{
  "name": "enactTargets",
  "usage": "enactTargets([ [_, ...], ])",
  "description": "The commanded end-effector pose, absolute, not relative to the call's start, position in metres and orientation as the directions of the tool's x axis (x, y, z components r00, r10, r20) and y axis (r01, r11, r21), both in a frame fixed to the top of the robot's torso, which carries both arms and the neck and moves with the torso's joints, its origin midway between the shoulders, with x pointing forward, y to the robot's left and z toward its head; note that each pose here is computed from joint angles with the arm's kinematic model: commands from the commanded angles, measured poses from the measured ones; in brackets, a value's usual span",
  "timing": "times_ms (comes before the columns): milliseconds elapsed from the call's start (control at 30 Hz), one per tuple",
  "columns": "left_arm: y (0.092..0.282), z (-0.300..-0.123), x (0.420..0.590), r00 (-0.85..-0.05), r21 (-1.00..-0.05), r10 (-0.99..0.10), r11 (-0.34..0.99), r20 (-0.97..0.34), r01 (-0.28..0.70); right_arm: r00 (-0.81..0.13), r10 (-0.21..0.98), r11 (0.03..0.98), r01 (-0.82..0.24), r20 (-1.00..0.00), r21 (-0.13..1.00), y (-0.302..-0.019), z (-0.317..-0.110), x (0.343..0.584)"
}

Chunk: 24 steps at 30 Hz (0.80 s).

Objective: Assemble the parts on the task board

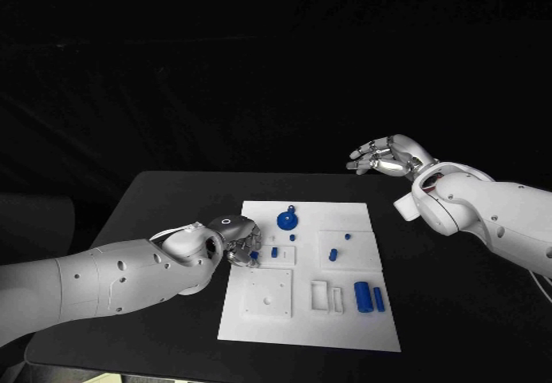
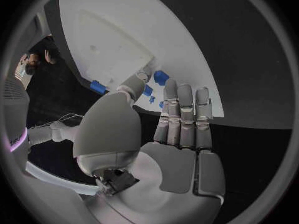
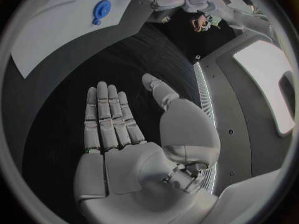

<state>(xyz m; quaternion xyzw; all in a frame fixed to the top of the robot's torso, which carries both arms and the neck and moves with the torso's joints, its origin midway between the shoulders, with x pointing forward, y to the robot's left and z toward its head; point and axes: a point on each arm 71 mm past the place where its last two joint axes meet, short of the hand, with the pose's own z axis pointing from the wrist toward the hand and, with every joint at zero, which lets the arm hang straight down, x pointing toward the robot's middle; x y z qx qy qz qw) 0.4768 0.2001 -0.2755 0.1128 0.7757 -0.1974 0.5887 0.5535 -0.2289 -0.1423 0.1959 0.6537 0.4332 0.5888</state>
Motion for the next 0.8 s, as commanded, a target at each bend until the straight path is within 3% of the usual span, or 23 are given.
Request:
enactTargets([
  [33, 0.1998, -0.2778, 0.4741, -0.283, -0.183, -0.066, 0.892, -0.957, 0.414, -0.243, 0.763, 0.542, -0.264, -0.599, 0.798, -0.2276, -0.1425, 0.5528],
  [800, 0.2020, -0.2783, 0.4703, -0.298, -0.190, -0.061, 0.884, -0.953, 0.427, -0.244, 0.763, 0.542, -0.262, -0.598, 0.799, -0.2283, -0.1443, 0.5524],
])
